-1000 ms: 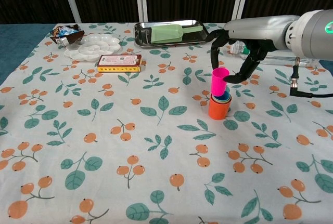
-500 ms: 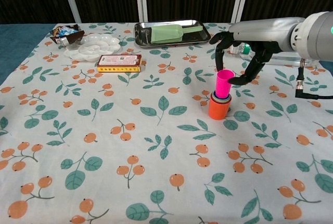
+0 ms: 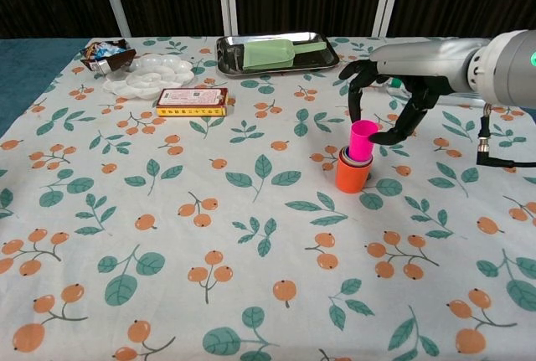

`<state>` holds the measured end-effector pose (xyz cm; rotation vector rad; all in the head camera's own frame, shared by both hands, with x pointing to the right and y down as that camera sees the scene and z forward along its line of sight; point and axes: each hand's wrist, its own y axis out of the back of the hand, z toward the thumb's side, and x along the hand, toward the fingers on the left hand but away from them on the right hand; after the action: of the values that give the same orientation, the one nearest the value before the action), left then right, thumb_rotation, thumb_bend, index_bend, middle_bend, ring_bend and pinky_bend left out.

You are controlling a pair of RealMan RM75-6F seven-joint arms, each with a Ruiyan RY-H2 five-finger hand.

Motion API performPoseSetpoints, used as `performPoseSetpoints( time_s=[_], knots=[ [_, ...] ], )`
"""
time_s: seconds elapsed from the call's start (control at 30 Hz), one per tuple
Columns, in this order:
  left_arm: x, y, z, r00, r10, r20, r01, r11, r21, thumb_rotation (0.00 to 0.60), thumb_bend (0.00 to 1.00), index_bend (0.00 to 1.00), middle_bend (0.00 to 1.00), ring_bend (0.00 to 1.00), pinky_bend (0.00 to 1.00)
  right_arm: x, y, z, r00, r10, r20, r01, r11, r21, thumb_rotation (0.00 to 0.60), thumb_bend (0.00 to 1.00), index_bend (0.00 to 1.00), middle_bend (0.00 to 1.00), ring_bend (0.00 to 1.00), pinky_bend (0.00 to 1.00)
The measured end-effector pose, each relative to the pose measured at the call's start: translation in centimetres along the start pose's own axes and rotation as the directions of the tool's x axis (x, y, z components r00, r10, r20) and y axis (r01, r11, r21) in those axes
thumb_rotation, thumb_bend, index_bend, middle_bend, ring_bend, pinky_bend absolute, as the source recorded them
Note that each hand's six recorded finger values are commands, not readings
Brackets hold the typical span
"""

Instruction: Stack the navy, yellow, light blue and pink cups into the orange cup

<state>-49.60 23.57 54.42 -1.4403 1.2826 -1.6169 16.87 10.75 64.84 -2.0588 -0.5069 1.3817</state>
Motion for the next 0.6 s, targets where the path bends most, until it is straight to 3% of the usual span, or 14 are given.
performPoseSetpoints(
  time_s=[0.07, 0.13, 0.37, 0.6],
  knots=[
    [0.0, 0.0, 0.0, 1.000, 0.000, 0.000, 0.000, 1.000, 0.000, 0.600, 0.61, 0.23, 0.08, 0.00, 0.00, 0.0, -0.1, -0.1, 1.000, 0.001, 0.005, -0.001, 1.000, 0.001, 0.600, 0.42, 0.05, 0.00, 0.03, 0.10],
    [0.0, 0.0, 0.0, 1.000, 0.000, 0.000, 0.000, 1.000, 0.000, 0.600, 0.61, 0.23, 0.08, 0.00, 0.00, 0.0, -0.2, -0.2, 1.000, 0.006, 0.010, -0.006, 1.000, 0.001, 0.600, 0.39, 0.00, 0.00, 0.02, 0.10],
    [0.0, 0.1, 0.0, 1.000, 0.002, 0.000, -0.002, 1.000, -0.004, 0.600, 0.61, 0.23, 0.08, 0.00, 0.00, 0.8, 0.5, -1.0, 0.999, -0.007, 0.038, 0.006, 1.000, 0.022, 0.600, 0.36, 0.00, 0.00, 0.00, 0.08],
    [0.0, -0.1, 0.1, 1.000, -0.003, 0.004, 0.003, 1.000, -0.006, 0.600, 0.61, 0.23, 0.08, 0.00, 0.00, 4.1, 2.6, -3.7, 0.981, -0.150, 0.124, 0.144, 0.988, 0.053, 0.600, 0.32, 0.00, 0.00, 0.00, 0.06]
  ],
)
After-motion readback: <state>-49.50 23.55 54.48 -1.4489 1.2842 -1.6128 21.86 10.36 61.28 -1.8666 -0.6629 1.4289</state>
